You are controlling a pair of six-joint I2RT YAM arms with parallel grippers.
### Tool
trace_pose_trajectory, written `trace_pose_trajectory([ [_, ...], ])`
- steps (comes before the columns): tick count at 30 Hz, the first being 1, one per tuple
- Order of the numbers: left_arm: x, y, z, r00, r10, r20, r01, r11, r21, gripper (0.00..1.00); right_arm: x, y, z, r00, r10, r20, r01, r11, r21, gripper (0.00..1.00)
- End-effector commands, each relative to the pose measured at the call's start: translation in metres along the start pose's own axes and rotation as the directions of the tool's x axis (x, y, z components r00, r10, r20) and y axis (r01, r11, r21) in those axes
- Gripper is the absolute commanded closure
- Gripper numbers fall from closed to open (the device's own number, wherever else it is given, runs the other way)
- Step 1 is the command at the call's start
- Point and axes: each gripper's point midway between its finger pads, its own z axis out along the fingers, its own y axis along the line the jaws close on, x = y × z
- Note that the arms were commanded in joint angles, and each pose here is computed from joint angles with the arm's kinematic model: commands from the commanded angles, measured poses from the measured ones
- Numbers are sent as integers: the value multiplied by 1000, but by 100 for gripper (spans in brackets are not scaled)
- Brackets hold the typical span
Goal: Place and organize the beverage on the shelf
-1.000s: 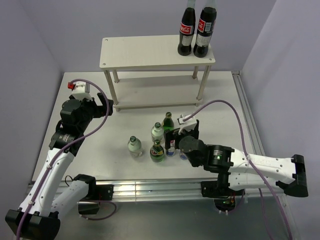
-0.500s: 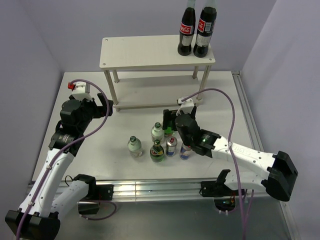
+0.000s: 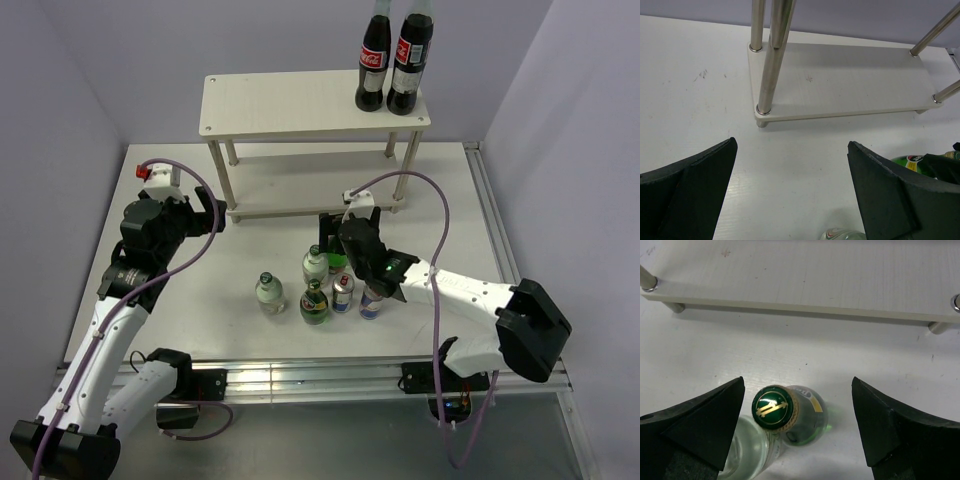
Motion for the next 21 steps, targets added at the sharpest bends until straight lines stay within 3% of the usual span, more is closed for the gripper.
trace_pose_trajectory([
  [1,-13,-7,-3,999,17,44,-18,999,31,1,-32,8,8,995,50,84,-49,999,-13,7],
  [4,-14,-7,-3,999,15,47,-17,999,32,1,-27,4,15,996,42,77,-43,999,9,19],
  [5,-14,-7,-3,999,15,46,-17,999,31,1,-25,4,17,996,42,74,-43,999,10,30],
  [10,-14,-7,-2,999,15,46,-17,999,31,1,-19,-1,24,997,47,65,-49,998,27,55],
  [12,-13,-7,-2,999,16,44,-17,999,31,1,-19,-1,25,997,45,61,-47,999,27,70],
  [13,-13,-7,-2,999,16,43,-17,999,31,1,-19,-1,26,997,45,60,-46,999,27,87],
  [14,-14,-7,-2,999,16,44,-17,999,31,1,-18,-1,26,997,48,58,-49,998,31,96],
  [15,-13,-7,-1,999,16,43,-17,999,31,1,-18,-3,27,997,46,55,-48,998,38,100],
  [21,-11,-9,-1,999,16,36,-17,999,45,1,-39,-5,23,994,39,99,-45,997,59,100],
])
